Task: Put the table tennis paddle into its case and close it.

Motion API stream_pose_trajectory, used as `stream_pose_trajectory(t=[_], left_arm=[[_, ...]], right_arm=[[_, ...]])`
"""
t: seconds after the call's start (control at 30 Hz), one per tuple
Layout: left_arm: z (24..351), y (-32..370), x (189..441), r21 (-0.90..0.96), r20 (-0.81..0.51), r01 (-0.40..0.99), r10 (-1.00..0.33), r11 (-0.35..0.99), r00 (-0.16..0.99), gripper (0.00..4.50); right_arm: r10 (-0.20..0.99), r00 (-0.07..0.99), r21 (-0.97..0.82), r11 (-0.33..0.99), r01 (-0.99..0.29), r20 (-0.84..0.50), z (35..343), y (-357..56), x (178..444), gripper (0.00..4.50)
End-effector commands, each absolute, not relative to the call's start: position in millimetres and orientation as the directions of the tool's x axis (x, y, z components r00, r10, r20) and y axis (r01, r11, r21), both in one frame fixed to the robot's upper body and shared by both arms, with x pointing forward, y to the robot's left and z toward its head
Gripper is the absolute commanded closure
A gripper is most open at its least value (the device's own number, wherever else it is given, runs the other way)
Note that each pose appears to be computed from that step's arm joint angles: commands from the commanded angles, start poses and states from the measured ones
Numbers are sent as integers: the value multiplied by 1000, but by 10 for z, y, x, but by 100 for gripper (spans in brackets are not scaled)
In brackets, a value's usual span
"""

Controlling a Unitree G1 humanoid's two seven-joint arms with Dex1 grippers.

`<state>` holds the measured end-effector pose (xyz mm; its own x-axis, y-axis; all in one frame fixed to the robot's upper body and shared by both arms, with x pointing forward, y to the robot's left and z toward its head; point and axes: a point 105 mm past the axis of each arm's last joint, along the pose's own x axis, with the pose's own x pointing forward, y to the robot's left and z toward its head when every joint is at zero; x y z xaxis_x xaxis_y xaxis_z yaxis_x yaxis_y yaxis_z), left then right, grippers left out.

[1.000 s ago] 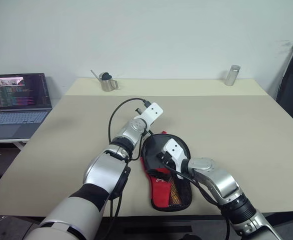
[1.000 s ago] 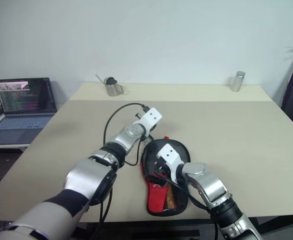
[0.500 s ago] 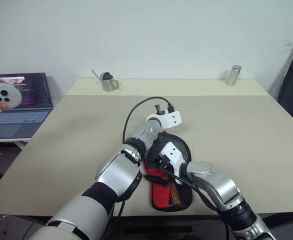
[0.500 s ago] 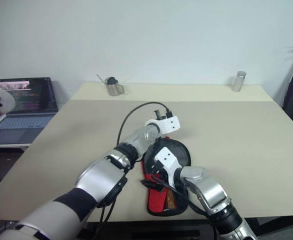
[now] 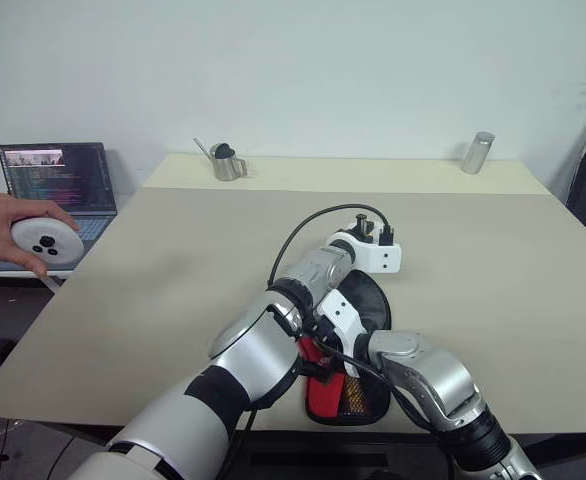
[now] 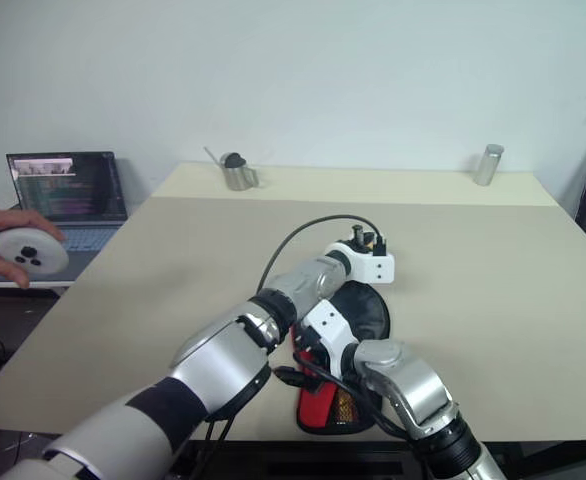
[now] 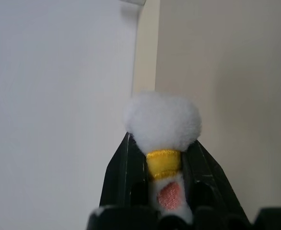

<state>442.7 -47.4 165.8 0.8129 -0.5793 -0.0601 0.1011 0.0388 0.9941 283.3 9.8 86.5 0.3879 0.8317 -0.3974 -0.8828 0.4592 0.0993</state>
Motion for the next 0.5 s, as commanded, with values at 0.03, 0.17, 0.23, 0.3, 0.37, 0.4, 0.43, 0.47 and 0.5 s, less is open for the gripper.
stream_pose_trajectory(t=[0.03, 0.17, 0.23, 0.3, 0.37, 0.4, 0.43, 0.47, 0.5], left_arm=[[1723, -738, 4303, 995, -39, 86, -643, 42, 765, 410], [1496, -579, 4356, 976, -157, 216, -589, 31, 793, 410], [1419, -525, 4364, 967, -198, 255, -575, 20, 794, 410], [1329, -452, 4378, 951, -250, 310, -551, 17, 797, 339], [1281, -413, 4379, 944, -276, 330, -543, 1, 793, 275], [1280, -396, 4385, 945, -276, 327, -541, -2, 795, 243], [1281, -386, 4390, 946, -275, 325, -539, -3, 796, 202], [1285, -372, 4397, 945, -275, 326, -536, 2, 798, 168], [1289, -353, 4407, 945, -274, 327, -531, 7, 802, 133]], right_arm=[[817, 332, 173, 455, -874, -471, 659, 117, 2728, 0], [817, 335, 173, 457, -872, -469, 677, 114, 2739, 0], [817, 336, 172, 457, -873, -469, 680, 115, 2747, 0], [819, 334, 170, 454, -875, -467, 686, 122, 2752, 0], [821, 332, 170, 451, -876, -465, 687, 127, 2756, 0], [822, 329, 171, 448, -877, -465, 684, 131, 2759, 0], [822, 328, 171, 447, -878, -465, 681, 131, 2763, 0], [823, 326, 171, 445, -879, -465, 677, 129, 2769, 0], [823, 325, 171, 444, -880, -465, 673, 129, 2777, 0]])
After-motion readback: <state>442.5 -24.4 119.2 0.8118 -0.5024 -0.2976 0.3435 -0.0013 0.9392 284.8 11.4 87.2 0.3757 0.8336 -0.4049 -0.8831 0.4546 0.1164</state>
